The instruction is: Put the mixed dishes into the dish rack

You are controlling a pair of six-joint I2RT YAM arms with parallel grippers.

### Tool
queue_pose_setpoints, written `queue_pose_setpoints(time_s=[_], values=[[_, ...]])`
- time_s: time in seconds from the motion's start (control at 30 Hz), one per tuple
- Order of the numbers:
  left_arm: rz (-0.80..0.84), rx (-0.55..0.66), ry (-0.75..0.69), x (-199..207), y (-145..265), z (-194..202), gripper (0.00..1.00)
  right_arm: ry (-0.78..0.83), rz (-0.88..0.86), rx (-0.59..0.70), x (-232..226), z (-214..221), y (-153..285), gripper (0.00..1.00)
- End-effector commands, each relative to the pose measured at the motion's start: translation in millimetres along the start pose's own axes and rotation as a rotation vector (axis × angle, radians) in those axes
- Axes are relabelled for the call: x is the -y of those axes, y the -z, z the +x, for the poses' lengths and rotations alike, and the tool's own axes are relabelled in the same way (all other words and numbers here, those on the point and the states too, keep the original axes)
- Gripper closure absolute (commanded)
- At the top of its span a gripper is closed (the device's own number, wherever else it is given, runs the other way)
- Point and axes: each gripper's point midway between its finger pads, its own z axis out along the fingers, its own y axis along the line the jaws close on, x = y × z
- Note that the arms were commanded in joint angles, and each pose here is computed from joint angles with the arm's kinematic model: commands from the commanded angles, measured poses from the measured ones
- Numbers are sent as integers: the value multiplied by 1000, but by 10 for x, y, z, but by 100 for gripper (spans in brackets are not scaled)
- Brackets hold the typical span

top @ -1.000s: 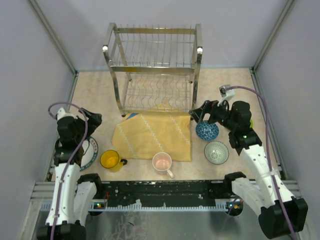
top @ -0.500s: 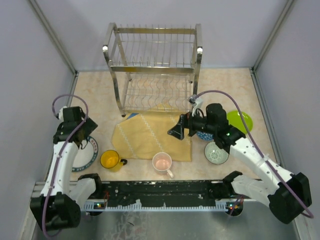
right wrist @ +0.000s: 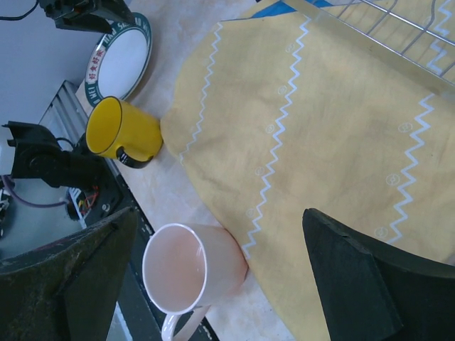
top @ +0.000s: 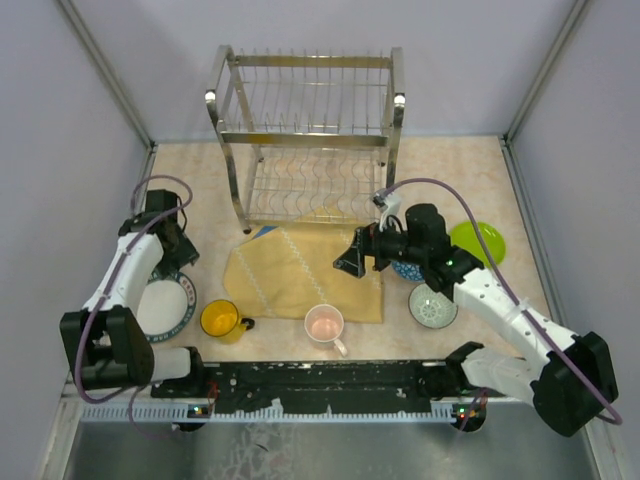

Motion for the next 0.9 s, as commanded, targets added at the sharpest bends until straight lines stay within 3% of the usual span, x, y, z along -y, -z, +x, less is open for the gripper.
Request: queue_pose_setpoints(time_s=[0.0, 0.13, 0.6, 0.87], values=[[-51, -65, -26, -31, -38, 134, 37, 63, -22, 67, -107, -282, 7, 0], [-141, -134, -63, -50, -152, 258, 37, 69, -18, 67, -92, -280, -3, 0], [-330, -183, -193, -225, -456, 351, 41, 94, 14, 51, -19, -184, 35, 0], [-312, -170, -214, -105, -578, 381, 41, 99, 12, 55, -13, -200, 18, 0]])
